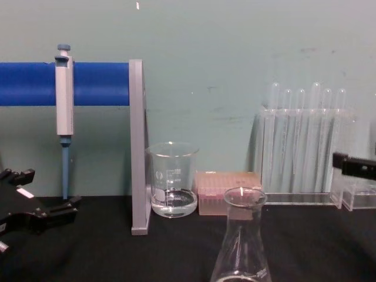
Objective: Grasp the erlenmeyer flask with one hand, shake it three times, then place it back.
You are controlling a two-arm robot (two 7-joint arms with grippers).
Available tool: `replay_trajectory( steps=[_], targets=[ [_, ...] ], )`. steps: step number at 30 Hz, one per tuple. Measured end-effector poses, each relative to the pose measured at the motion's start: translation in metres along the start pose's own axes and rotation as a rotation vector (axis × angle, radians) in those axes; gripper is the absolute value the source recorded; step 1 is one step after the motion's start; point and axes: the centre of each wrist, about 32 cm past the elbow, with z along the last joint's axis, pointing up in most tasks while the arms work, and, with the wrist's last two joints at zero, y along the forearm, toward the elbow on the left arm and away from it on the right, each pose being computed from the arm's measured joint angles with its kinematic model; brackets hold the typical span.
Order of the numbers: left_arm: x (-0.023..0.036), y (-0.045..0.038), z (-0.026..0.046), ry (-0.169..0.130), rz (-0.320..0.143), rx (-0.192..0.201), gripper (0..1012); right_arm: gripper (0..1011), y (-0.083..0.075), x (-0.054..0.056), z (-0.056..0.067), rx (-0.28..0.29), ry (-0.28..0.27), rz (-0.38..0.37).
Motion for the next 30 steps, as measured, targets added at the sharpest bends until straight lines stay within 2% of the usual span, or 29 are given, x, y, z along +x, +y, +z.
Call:
replay_trajectory(
  steps=[4,11,23,30],
  targets=[
    [0.0000,0.0000,0.0000,0.000,0.000,0.000,1001,1000,0.003,-0.008,-0.006,0.030,-0.005,-0.089],
    [0.0000,0.0000,0.0000,0.000,0.000,0.000,1001,1000,0.004,-0.016,-0.020,0.015,0.003,-0.173],
    [0.0000,0.0000,0.0000,0.000,0.000,0.000,1001,1000,0.005,-0.019,-0.044,-0.080,0.042,-0.184],
    [0.0000,0.0000,0.0000,0.000,0.000,0.000,1001,1000,0.008,-0.019,-0.048,-0.105,0.050,-0.175]
  ],
)
